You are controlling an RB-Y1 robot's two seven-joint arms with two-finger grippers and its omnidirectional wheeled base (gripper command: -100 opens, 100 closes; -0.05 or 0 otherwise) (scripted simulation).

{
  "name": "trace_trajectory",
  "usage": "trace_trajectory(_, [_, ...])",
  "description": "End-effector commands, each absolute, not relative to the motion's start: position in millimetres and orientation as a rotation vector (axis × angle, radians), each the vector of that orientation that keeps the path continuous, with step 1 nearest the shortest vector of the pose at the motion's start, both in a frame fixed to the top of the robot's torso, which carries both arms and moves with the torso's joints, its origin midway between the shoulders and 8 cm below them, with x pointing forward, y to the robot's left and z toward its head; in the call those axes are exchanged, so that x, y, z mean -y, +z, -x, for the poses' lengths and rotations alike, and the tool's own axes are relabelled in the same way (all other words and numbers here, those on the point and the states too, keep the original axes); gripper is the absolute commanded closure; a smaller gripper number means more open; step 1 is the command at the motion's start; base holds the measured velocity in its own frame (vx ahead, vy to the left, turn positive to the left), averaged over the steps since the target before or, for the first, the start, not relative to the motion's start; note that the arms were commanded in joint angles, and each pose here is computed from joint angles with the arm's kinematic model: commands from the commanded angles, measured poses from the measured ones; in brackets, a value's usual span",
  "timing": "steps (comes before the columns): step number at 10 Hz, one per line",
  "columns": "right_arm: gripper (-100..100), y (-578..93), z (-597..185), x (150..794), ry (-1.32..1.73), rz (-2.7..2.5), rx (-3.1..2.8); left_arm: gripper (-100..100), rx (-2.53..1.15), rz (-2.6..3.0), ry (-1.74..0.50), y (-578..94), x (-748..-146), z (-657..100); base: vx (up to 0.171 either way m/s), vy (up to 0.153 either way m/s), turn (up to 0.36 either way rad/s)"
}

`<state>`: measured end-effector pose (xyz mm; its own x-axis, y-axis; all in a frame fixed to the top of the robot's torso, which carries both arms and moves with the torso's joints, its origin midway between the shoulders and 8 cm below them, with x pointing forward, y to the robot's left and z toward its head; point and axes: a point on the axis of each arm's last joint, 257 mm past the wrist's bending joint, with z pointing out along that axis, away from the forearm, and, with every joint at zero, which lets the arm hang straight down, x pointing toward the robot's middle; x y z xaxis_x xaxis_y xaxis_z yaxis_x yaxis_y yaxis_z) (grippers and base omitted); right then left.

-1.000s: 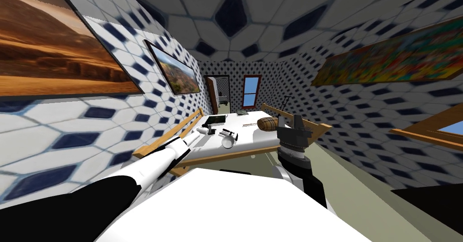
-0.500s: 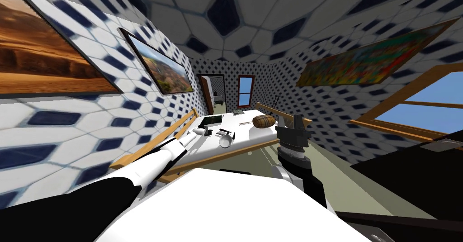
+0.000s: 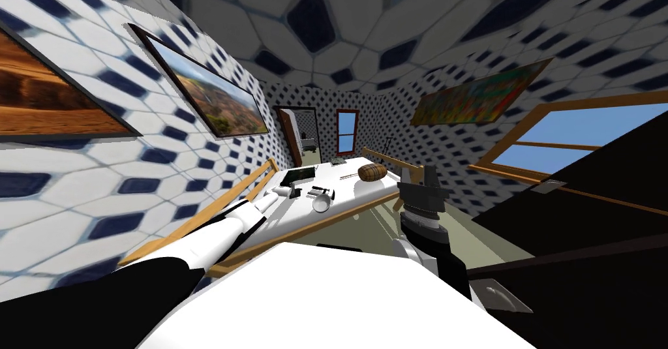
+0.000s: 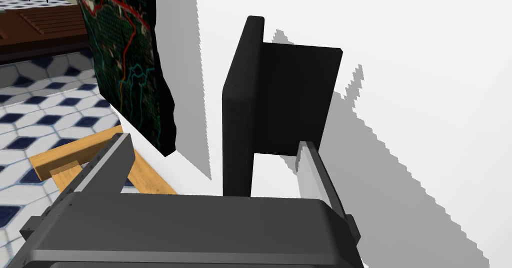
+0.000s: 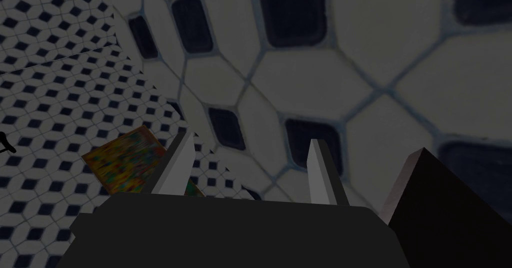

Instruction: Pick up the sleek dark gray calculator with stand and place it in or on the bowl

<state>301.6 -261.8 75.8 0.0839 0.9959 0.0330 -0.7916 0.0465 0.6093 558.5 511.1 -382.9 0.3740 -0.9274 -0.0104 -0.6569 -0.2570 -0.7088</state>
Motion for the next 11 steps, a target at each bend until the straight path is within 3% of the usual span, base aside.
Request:
trace_trajectory(1, [0,75.8,-301.6,261.8,1.440,-0.553,-0.461,-100,-1.351,2.014,-0.552,-384.3,-514.2,-558.3,-0.019,0.006,0.015])
trace_trajectory(3, [0,75.8,-301.6,261.8,1.440,-0.553,-0.461,-100,-1.336,2.023,-0.547,-384.1,-520.4,-555.7,-0.012,0.002,-0.076])
trace_trajectory(4, [0,75.8,-301.6,261.9,1.439,-0.553,-0.461,100,-1.336,2.020,-0.546,-383.9,-521.3,-555.7,0.000,0.000,0.000])
trace_trajectory(8, [0,75.8,-301.5,261.9,1.439,-0.553,-0.461,100,-1.335,2.022,-0.545,-384.4,-521.4,-555.2,0.000,0.000,0.000])
trace_trajectory(9, [0,75.8,-301.5,261.9,1.439,-0.553,-0.461,0,-1.336,2.022,-0.545,-384.5,-521.3,-555.1,0.000,0.000,0.000])
trace_trajectory(10, [0,75.8,-301.5,261.9,1.439,-0.553,-0.461,100,-1.374,2.004,-0.561,-384.3,-503.1,-563.3,0.026,0.006,0.241])
trace_trajectory(11, [0,75.7,-301.5,261.9,1.439,-0.553,-0.461,100,-1.397,1.994,-0.570,-384.2,-491.8,-568.0,0.045,-0.006,0.260])
